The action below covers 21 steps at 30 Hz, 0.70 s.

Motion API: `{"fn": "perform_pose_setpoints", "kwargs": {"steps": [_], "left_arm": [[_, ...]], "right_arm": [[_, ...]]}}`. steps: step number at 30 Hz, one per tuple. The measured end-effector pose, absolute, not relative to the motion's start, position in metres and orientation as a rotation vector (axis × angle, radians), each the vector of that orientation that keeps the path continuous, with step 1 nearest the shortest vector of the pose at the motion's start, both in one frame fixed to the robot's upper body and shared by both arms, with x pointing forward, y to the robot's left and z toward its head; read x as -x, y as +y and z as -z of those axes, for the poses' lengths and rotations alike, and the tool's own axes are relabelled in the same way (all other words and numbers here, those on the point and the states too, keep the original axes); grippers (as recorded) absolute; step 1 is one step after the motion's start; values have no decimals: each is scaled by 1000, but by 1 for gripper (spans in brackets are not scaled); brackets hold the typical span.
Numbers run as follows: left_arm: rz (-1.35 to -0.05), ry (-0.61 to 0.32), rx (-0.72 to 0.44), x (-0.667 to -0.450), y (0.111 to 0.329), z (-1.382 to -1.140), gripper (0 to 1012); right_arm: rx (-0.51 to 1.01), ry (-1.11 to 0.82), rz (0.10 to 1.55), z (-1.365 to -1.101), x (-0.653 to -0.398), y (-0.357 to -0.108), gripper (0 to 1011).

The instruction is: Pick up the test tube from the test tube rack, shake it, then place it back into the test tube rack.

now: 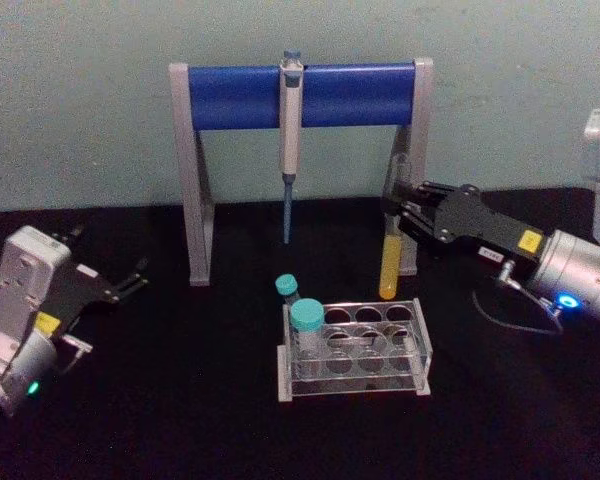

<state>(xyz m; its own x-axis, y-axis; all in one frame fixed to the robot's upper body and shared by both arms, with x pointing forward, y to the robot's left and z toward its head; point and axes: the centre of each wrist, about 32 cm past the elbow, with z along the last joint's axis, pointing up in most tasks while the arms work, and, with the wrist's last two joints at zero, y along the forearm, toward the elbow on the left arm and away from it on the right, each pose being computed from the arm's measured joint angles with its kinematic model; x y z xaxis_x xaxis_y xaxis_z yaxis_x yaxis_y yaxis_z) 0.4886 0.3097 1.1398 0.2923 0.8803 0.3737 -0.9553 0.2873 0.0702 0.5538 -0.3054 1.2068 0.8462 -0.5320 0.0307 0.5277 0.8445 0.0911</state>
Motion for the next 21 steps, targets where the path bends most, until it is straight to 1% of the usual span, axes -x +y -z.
{"fn": "perform_pose_setpoints", "kwargs": {"steps": [10,16,21], "left_arm": [[-1248,-285,-304,-489,310,-1140,1001],[-1248,-285,-304,-489,310,-1140,1001],[-1248,-285,-304,-489,310,-1140,1001]], "right_arm": [[-100,-51,504,-1208,-564,-289,222],[-115,-47,474,-1210,-561,-285,222],[-121,-41,444,-1210,-554,-284,222]]}}
